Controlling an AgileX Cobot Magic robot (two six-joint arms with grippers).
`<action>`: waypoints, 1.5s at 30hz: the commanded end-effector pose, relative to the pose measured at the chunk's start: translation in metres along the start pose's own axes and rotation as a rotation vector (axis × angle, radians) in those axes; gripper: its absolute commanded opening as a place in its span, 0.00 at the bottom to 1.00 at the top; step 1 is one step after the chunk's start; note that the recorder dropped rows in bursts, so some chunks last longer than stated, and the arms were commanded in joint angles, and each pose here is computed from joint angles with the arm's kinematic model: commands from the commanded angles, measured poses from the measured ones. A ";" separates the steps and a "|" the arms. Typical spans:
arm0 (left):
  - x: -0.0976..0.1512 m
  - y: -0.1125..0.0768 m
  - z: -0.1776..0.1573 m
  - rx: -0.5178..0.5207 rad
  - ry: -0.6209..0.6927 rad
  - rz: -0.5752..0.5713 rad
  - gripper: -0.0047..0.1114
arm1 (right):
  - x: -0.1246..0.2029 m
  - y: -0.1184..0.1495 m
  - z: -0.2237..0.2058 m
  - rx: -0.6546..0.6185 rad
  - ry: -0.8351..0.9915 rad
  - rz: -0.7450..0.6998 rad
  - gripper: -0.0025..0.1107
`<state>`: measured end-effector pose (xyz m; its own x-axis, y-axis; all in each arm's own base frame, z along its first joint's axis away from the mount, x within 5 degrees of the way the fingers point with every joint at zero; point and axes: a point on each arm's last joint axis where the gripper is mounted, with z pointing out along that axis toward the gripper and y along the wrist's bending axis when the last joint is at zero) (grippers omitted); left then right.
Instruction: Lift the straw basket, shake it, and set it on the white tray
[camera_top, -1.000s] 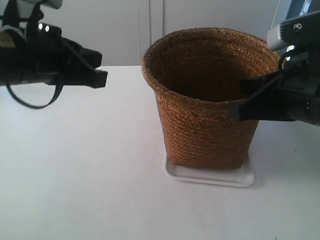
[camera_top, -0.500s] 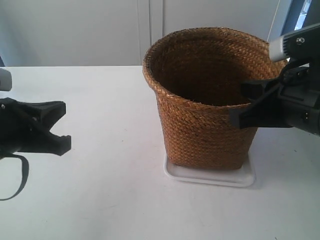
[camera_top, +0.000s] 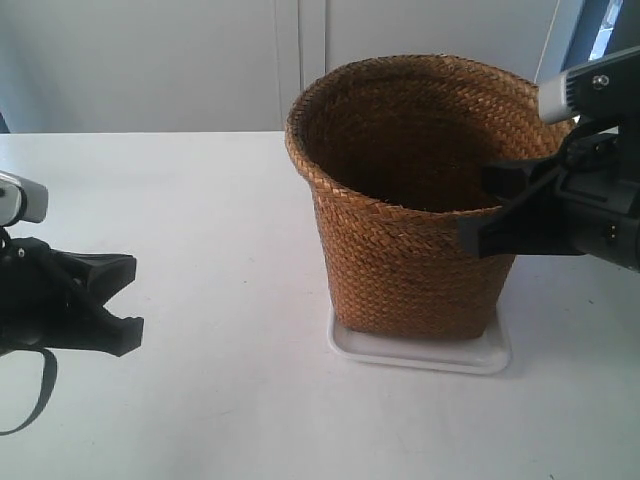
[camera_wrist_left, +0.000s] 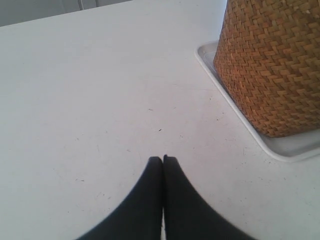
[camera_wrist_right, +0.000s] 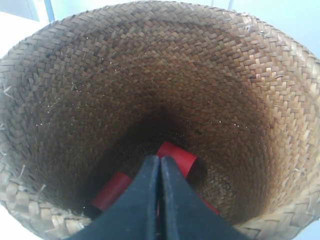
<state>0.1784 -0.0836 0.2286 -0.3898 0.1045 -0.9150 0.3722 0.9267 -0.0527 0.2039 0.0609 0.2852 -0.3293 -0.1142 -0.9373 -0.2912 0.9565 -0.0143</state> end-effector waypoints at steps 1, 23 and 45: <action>0.001 0.000 -0.001 0.000 0.004 -0.003 0.04 | 0.003 0.001 0.000 -0.005 0.013 -0.010 0.02; 0.001 0.043 -0.059 -0.218 -0.034 -0.233 0.04 | 0.003 0.001 0.000 -0.005 0.013 -0.008 0.02; 0.044 0.032 -0.114 -0.285 -0.290 -0.012 0.04 | 0.003 0.001 0.000 -0.005 0.013 -0.008 0.02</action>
<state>0.0808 -0.0090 0.2354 -0.1546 -0.0533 -0.9865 0.0957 0.9930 -0.0687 0.2038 0.0609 0.2850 -0.3306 -0.1127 -0.9370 -0.2906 0.9567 -0.0125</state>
